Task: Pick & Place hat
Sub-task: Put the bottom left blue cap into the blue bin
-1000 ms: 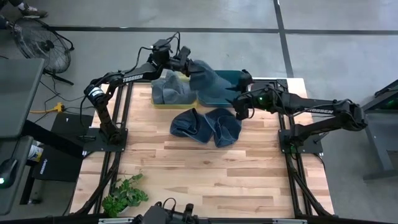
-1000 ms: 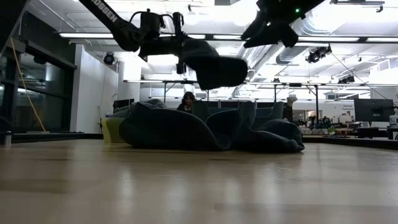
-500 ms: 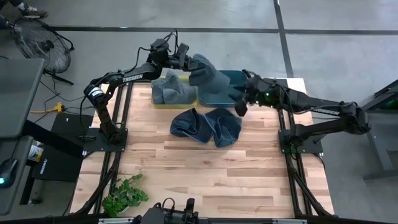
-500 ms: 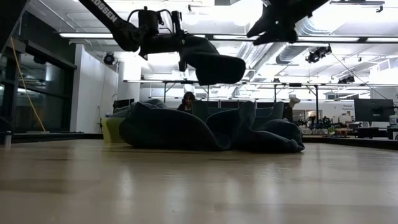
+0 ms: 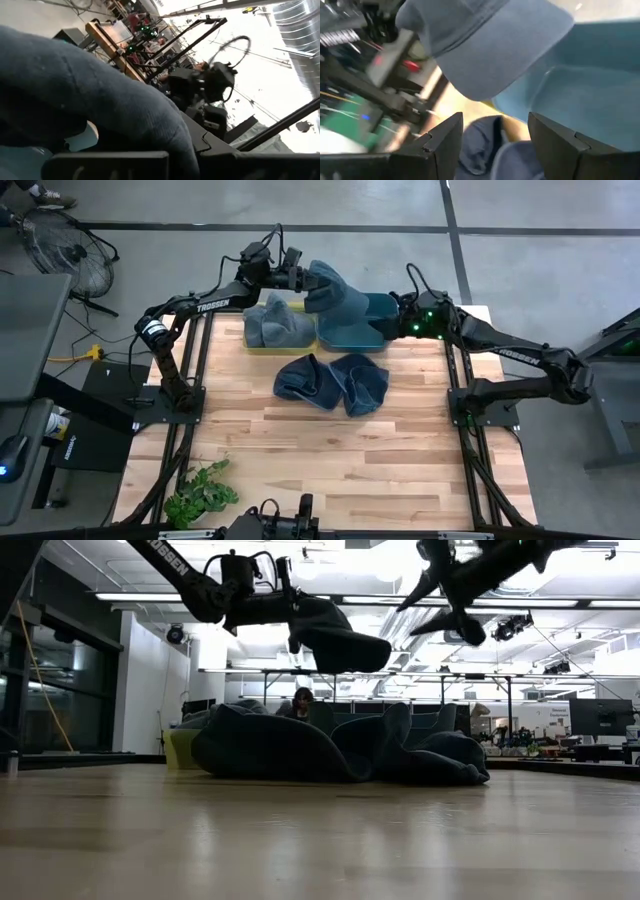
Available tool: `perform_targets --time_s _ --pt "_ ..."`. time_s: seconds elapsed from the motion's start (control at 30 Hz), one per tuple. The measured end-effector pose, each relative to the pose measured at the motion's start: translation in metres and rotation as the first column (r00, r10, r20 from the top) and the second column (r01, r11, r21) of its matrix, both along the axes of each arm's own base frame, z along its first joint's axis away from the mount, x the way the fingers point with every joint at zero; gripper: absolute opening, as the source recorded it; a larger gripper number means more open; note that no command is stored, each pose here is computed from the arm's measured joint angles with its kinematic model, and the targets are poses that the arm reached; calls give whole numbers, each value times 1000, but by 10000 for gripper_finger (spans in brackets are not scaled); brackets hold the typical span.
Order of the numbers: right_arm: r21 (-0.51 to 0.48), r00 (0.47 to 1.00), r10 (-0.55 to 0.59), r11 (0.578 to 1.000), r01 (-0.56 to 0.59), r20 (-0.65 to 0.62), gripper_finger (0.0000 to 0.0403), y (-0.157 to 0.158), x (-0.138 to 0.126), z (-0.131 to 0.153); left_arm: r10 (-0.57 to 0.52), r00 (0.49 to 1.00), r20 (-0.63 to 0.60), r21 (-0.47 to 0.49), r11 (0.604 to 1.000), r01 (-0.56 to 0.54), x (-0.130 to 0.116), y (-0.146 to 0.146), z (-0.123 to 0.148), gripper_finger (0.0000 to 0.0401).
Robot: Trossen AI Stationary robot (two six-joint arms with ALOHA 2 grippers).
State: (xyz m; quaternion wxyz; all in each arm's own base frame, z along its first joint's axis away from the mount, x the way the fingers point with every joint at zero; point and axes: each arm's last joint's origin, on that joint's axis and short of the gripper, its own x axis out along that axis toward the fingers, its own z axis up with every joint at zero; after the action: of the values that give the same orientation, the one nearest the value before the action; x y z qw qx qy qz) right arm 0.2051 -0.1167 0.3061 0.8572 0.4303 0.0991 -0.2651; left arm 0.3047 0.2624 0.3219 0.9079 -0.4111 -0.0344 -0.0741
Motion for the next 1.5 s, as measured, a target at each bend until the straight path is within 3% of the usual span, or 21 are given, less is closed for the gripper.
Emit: perform_targets --time_s 0.13,0.33,0.77,1.13,1.5 --pt "103 988 -36 994 20 151 218 -15 -7 -25 19 1000 4 18 1000 -20 0 0 0 0" --pt "170 919 -104 985 41 381 217 -31 -21 -46 63 998 19 94 993 -65 4 -3 0 0" --pt "195 909 -176 975 108 379 222 -41 -34 -56 84 992 93 253 962 -106 28 -32 5 0" --pt "175 902 -136 982 68 410 223 -43 -34 -51 101 989 103 255 959 -125 38 -46 5 0" --pt "181 907 -77 984 2 413 223 -52 -7 -52 116 984 135 265 953 -149 37 -45 8 0"
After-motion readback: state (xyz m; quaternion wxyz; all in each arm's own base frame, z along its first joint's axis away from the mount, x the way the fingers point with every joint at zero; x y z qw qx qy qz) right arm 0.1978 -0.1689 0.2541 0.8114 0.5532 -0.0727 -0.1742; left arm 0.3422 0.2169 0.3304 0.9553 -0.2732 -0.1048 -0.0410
